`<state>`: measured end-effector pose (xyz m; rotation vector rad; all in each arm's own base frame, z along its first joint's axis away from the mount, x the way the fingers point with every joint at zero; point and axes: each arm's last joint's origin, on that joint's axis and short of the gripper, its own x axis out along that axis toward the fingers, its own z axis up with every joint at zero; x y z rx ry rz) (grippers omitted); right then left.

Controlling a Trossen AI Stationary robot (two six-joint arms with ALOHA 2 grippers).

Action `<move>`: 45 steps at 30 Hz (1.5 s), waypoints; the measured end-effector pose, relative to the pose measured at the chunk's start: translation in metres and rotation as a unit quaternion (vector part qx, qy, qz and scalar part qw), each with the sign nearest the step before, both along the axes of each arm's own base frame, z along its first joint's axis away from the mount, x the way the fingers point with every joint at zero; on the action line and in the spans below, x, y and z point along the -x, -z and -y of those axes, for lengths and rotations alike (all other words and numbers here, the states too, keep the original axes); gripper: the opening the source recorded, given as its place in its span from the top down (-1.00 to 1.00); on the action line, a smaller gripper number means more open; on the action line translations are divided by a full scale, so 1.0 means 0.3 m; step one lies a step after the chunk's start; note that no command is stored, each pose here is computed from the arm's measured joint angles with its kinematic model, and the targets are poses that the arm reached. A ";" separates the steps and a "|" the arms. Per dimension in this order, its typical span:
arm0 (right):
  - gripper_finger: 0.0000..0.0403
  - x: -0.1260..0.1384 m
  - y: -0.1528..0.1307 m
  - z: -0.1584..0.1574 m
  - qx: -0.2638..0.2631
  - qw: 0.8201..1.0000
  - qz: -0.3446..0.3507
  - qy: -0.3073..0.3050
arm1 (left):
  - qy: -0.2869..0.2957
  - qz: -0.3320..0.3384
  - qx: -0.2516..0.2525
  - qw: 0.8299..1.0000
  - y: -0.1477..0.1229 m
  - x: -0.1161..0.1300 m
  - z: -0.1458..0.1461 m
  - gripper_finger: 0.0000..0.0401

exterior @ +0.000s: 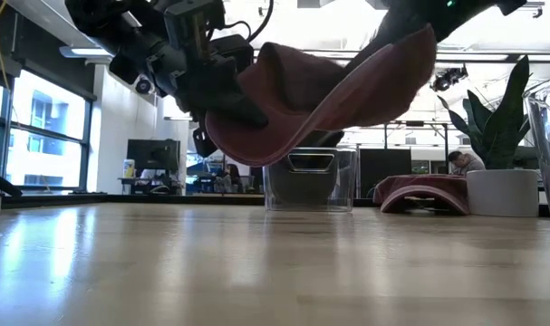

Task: Pick & Place hat
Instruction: Put the left red cap into the bottom transparent bin

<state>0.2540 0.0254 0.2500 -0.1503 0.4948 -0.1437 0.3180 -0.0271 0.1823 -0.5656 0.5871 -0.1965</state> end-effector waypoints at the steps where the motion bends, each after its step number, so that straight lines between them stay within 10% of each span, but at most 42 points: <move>1: 0.99 0.000 -0.001 0.008 0.009 1.000 0.001 0.020 | 0.000 0.001 0.000 1.000 -0.001 0.000 0.000 1.00; 16: 0.99 -0.014 -0.042 -0.046 -0.037 0.992 0.066 -0.102 | -0.008 0.042 -0.009 0.999 -0.022 -0.012 -0.002 1.00; 31: 1.00 -0.122 0.068 0.045 -0.054 0.996 0.048 -0.044 | 0.024 0.072 -0.040 0.996 -0.051 -0.028 0.022 1.00; 45: 0.97 0.050 -0.101 0.029 -0.132 0.987 0.080 -0.035 | -0.067 0.020 -0.133 0.989 -0.051 -0.036 -0.001 1.00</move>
